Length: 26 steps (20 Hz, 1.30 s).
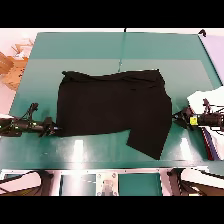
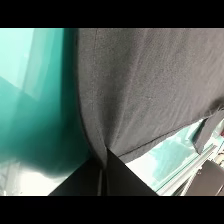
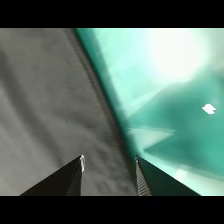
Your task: Fold the shirts.
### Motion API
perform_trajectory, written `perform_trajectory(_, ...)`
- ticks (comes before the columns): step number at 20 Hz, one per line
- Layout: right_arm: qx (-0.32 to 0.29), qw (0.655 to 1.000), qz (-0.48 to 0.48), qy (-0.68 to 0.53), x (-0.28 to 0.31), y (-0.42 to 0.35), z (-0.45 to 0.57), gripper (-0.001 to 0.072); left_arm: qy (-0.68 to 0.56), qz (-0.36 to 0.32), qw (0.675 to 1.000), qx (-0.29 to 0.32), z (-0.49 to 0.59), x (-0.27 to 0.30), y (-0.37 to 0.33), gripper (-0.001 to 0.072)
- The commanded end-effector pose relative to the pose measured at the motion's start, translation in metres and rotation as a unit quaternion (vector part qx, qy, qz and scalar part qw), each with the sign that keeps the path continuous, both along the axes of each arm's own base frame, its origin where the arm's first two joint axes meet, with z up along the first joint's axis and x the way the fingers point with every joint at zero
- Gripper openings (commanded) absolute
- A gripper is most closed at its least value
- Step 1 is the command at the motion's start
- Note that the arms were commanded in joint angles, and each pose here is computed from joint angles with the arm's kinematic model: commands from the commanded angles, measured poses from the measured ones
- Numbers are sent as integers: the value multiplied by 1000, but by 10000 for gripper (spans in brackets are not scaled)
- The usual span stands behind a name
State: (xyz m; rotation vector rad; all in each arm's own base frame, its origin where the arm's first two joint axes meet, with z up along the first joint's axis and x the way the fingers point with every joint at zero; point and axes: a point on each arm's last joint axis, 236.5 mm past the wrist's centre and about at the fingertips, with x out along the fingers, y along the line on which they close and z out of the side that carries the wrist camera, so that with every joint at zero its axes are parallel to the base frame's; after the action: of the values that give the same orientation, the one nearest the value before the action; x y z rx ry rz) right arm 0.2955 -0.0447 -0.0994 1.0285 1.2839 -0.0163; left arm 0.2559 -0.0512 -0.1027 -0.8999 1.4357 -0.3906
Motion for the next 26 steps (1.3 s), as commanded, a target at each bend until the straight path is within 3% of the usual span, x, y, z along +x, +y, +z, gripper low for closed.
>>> perform_trajectory(1, 13, 999, 17, 32, -10, 6, -26, 389, -1, 0, 1000, -2, 1, 0, 0, 22)
perform_trajectory(12, 55, 993, 83, 68, -32, 35, -32, 388, 1, 4, 1000, -4, 1, 1, -1, 22)
perform_trajectory(13, 58, 992, 86, 70, -34, 37, -31, 366, 1, 4, 1000, -4, 2, 1, -1, 22)
perform_trajectory(15, 62, 992, 89, 70, -34, 38, -29, 248, -2, 2, 1000, -5, 4, 3, 0, 22)
perform_trajectory(18, 74, 990, 105, 59, -28, 39, -11, 28, -24, -17, 999, -17, 27, 17, 2, 21)
perform_trajectory(22, 71, 992, 83, -56, 24, 35, 65, 18, -93, -28, 994, -59, 96, 53, 0, 20)
perform_trajectory(26, 11, 962, 74, -264, 69, 34, 218, 18, -283, -30, 958, -24, 238, 90, 0, 20)
